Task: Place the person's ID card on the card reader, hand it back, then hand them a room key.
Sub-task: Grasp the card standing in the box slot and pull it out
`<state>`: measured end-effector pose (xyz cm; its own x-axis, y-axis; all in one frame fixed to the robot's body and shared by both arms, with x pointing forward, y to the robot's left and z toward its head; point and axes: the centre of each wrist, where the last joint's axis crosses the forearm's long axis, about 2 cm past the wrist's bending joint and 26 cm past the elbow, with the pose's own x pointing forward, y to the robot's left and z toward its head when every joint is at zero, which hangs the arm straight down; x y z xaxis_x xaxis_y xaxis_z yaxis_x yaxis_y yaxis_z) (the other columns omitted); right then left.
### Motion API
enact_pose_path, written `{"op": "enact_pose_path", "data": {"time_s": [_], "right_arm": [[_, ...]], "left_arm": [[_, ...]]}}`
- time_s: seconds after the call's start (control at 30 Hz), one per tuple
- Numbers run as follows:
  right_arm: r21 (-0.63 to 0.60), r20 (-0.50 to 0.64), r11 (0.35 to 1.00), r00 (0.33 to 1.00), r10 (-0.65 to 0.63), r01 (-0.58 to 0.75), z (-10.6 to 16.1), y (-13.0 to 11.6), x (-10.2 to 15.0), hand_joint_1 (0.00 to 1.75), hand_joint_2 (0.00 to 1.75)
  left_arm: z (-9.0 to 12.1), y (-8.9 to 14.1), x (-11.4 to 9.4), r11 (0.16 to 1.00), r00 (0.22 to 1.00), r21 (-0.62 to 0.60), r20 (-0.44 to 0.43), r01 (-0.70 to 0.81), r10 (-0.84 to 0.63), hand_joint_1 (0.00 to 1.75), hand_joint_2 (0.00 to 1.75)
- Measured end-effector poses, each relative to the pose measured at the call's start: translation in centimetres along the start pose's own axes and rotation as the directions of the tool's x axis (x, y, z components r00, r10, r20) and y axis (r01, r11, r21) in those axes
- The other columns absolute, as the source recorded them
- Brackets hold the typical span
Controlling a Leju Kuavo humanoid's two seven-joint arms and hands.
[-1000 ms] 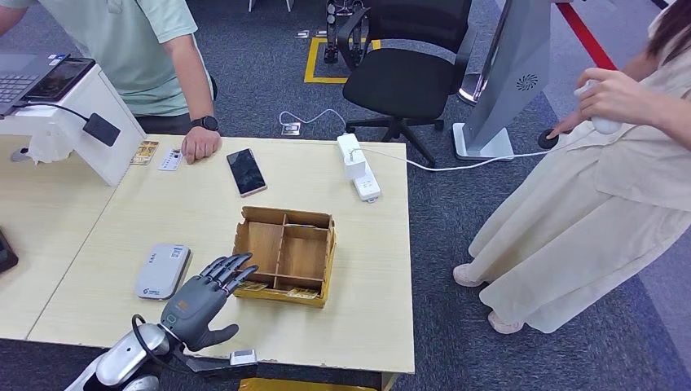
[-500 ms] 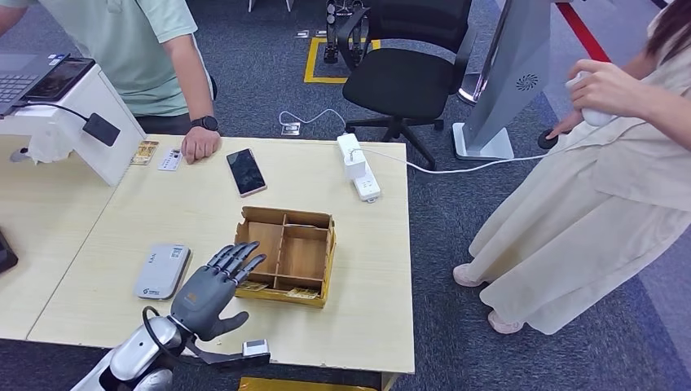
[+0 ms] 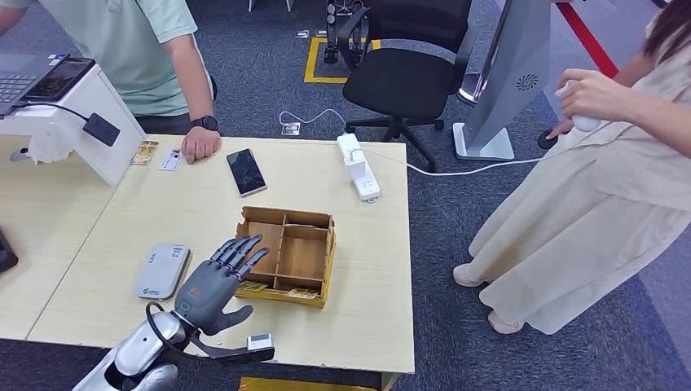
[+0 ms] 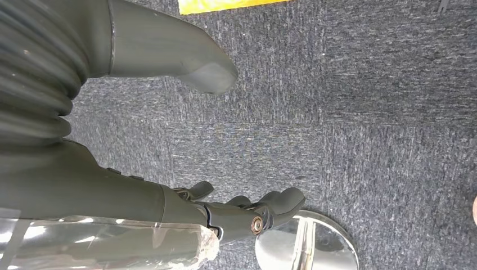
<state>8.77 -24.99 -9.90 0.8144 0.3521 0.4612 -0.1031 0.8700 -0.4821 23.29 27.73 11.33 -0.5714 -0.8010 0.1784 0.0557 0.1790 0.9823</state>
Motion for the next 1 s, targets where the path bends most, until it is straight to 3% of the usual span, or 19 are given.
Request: {"op": "enact_pose_path", "data": {"time_s": [0.47,1.0], "right_arm": [[0.006,0.004,1.0,1.0,0.002,-0.002,0.1,0.1,0.1,0.0,1.75],[0.02,0.008,1.0,1.0,0.006,-0.006,0.1,0.2,0.2,0.0,1.75]], "left_arm": [[-0.4,-0.2,-0.4,1.0,1.0,-0.01,-0.022,0.009,-0.009,0.0,1.75],[0.8,-1.8,-1.8,0.994,0.997,-0.101,-0.067,0.032,-0.039,0.0,1.75]]}}
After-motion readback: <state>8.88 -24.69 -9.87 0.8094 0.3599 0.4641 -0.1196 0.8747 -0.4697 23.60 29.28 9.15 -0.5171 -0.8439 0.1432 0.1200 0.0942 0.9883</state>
